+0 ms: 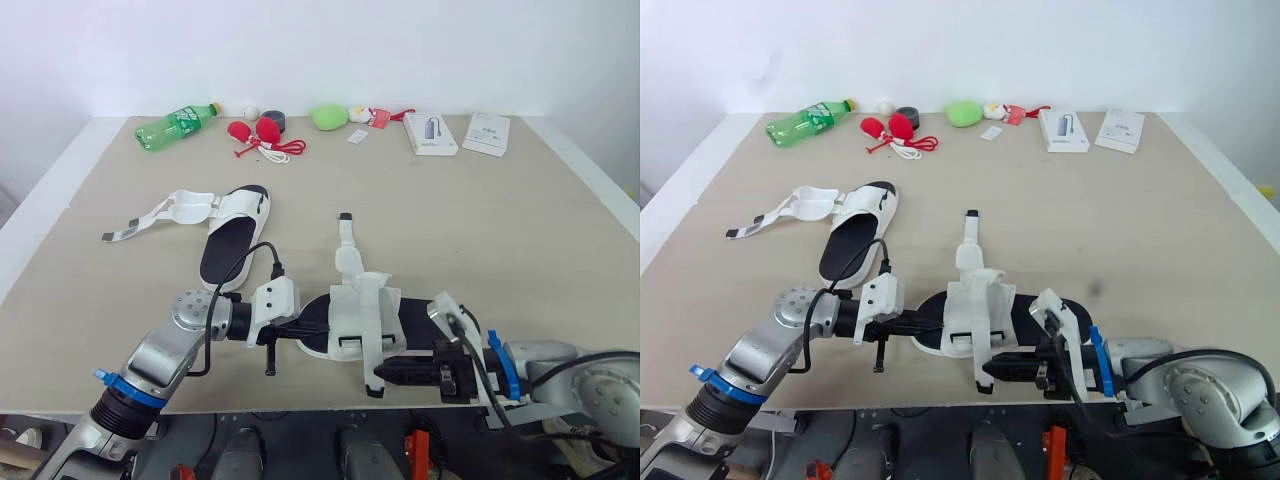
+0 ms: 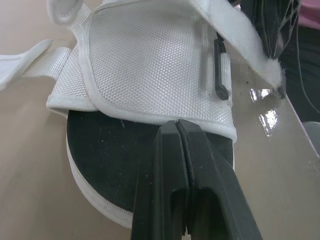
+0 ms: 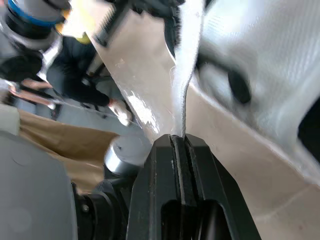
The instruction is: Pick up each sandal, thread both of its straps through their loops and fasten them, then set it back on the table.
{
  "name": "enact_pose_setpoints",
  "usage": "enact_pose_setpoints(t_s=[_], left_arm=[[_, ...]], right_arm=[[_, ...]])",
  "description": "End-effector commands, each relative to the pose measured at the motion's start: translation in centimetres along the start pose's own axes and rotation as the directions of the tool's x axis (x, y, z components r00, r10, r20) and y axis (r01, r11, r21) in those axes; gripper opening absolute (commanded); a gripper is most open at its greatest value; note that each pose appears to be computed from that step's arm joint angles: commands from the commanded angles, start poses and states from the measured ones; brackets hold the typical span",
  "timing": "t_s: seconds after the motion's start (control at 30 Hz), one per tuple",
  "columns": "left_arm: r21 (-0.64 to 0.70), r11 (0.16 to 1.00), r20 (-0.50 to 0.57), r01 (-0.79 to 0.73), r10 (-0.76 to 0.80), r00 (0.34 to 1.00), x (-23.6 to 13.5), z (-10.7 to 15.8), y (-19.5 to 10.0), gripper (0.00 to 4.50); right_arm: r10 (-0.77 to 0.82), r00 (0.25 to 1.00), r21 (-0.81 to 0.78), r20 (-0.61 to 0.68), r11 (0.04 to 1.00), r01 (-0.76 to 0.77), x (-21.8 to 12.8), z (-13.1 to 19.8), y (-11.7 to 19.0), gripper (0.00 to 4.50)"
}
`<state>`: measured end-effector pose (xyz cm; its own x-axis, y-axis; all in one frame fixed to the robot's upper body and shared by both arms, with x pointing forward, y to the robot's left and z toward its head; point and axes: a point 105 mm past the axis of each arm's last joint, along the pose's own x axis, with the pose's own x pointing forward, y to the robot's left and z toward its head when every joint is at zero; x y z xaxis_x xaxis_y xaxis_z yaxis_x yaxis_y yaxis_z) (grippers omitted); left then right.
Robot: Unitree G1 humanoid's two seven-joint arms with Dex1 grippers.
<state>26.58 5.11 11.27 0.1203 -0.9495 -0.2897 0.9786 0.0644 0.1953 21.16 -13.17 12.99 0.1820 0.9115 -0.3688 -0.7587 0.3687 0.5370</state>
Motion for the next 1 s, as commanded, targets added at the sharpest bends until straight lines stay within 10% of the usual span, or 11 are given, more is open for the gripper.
enact_pose_setpoints(t_s=[0.03, 0.2, 1.0], left_arm=[[0.022, 1.0, 0.019, 0.007, -0.007, 1.0, 0.2, 0.6, -0.1, 0.0], [0.024, 1.0, 0.024, 0.006, -0.006, 1.0, 0.4, 0.6, 0.0, 0.0], [0.034, 0.999, 0.024, 0.009, -0.01, 1.0, 0.7, 0.7, -0.1, 0.0]], right_arm=[[0.088, 0.992, -0.018, 0.087, 0.996, -0.087, -1.7, 4.5, 1.8, 0.11], [0.053, 0.99, -0.018, 0.131, 0.999, -0.051, -2.8, 8.5, 0.9, 0.11], [0.049, 0.999, 0.226, 0.01, 0.973, -0.05, -2.4, 6.2, -1.5, 0.11]])
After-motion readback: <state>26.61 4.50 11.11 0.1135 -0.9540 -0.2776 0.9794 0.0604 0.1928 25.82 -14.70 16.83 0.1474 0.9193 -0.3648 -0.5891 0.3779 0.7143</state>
